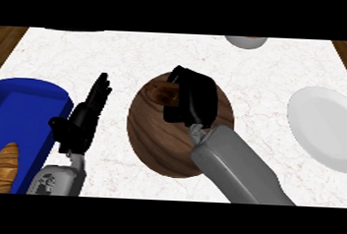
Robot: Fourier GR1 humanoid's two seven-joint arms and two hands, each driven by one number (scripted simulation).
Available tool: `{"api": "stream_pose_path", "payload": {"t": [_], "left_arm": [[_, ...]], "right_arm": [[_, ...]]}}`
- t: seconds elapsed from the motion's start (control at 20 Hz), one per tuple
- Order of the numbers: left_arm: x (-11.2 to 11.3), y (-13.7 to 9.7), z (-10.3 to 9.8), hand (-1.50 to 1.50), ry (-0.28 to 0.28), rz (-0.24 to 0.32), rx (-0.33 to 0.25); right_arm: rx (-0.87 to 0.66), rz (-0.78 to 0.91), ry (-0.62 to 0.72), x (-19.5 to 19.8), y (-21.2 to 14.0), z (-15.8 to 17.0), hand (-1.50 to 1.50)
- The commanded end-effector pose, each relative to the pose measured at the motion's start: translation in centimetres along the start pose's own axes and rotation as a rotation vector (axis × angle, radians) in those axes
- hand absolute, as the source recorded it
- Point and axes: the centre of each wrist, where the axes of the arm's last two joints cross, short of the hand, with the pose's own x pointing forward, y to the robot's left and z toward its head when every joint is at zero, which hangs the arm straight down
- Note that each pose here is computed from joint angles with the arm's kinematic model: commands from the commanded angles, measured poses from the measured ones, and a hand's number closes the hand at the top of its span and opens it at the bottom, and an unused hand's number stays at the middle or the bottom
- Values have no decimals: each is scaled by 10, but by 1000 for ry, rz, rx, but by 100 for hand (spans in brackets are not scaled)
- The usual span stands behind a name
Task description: Pick the sweet potato from the plate and place it in the bowl
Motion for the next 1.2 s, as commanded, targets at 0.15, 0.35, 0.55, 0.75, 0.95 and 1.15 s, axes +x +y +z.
{"api": "stream_pose_path", "payload": {"t": [0.15,0.35,0.55,0.75,0.95,1.15], "left_arm": [[1,-11,5,0,-8,-9,4],[-10,13,-1,0,3,4,16],[-1,18,2,0,12,-5,8],[19,24,8,0,1,1,14],[-1,27,4,0,23,-6,27],[-2,6,4,0,10,3,26]], "right_arm": [[144,-179,-53,-44,21,-10,-150],[60,-316,-143,-31,-7,-13,-150],[-84,-416,-183,-41,-16,-6,-150],[-130,-516,-149,-31,-44,-9,-150],[-82,-592,-91,-49,-55,28,-150],[-100,-714,-89,-86,-78,28,-150]]}}
